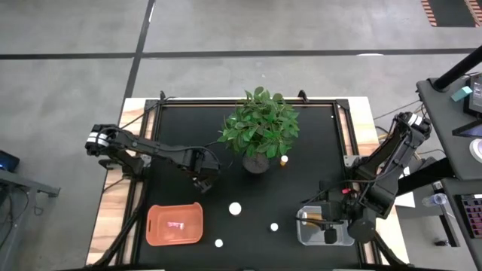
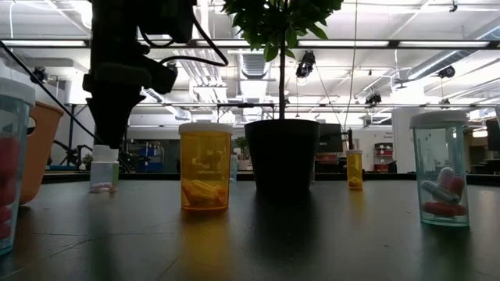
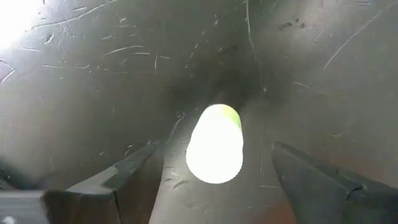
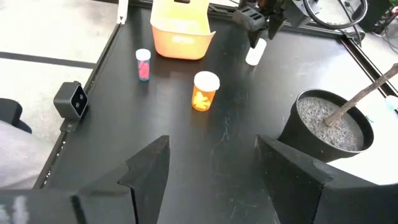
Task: Pick and place medicine bottles into bin by pill shape (circle, oval)
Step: Put the transparent capsule bottle into the transparent bin
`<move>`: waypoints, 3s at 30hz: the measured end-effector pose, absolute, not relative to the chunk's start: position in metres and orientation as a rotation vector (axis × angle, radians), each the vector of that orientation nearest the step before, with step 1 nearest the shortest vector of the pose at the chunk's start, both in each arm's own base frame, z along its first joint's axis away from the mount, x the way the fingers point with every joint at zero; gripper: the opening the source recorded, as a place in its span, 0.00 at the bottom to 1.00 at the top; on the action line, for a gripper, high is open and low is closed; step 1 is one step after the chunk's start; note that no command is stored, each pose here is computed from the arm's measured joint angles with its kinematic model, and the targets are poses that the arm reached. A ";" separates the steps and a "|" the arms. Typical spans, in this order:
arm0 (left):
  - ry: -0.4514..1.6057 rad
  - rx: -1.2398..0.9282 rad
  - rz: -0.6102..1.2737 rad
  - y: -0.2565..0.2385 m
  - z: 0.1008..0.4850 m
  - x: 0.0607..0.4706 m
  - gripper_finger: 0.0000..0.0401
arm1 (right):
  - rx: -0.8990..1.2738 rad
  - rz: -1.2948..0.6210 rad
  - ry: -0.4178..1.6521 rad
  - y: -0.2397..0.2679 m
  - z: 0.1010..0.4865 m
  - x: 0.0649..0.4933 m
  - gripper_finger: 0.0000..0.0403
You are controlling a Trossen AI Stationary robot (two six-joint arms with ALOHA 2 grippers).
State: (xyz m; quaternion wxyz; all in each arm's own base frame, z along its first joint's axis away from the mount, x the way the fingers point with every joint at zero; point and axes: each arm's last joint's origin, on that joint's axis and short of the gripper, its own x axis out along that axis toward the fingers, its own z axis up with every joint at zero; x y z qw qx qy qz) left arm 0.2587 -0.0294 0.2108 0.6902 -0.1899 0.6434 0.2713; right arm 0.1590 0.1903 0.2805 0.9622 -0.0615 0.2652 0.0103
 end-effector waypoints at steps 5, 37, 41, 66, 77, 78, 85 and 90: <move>1.462 -0.419 0.612 -0.029 0.204 0.255 0.61 | -0.126 0.020 0.539 0.190 0.280 0.159 0.57; 1.360 -0.421 0.459 -0.058 0.251 0.272 0.29 | -0.131 -0.027 0.521 0.192 0.276 0.161 0.57; 1.279 -0.455 0.360 -0.083 0.279 0.278 0.30 | -0.144 -0.036 0.527 0.195 0.271 0.165 0.57; 0.843 -0.229 0.019 -0.177 0.296 0.356 0.30 | -0.015 -0.113 0.453 0.211 0.241 0.220 0.57; 0.690 -0.122 0.005 -0.183 0.305 0.368 0.30 | 0.009 -0.031 0.412 0.213 0.231 0.253 0.57; 0.677 -0.115 -0.001 -0.184 0.306 0.368 0.30 | 0.007 -0.036 0.413 0.212 0.231 0.254 0.57; 0.609 -0.071 -0.004 -0.187 0.310 0.371 0.30 | 0.012 -0.046 0.419 0.207 0.230 0.258 0.57; 0.582 -0.046 0.010 -0.187 0.311 0.372 0.30 | 0.009 -0.049 0.418 0.207 0.230 0.258 0.56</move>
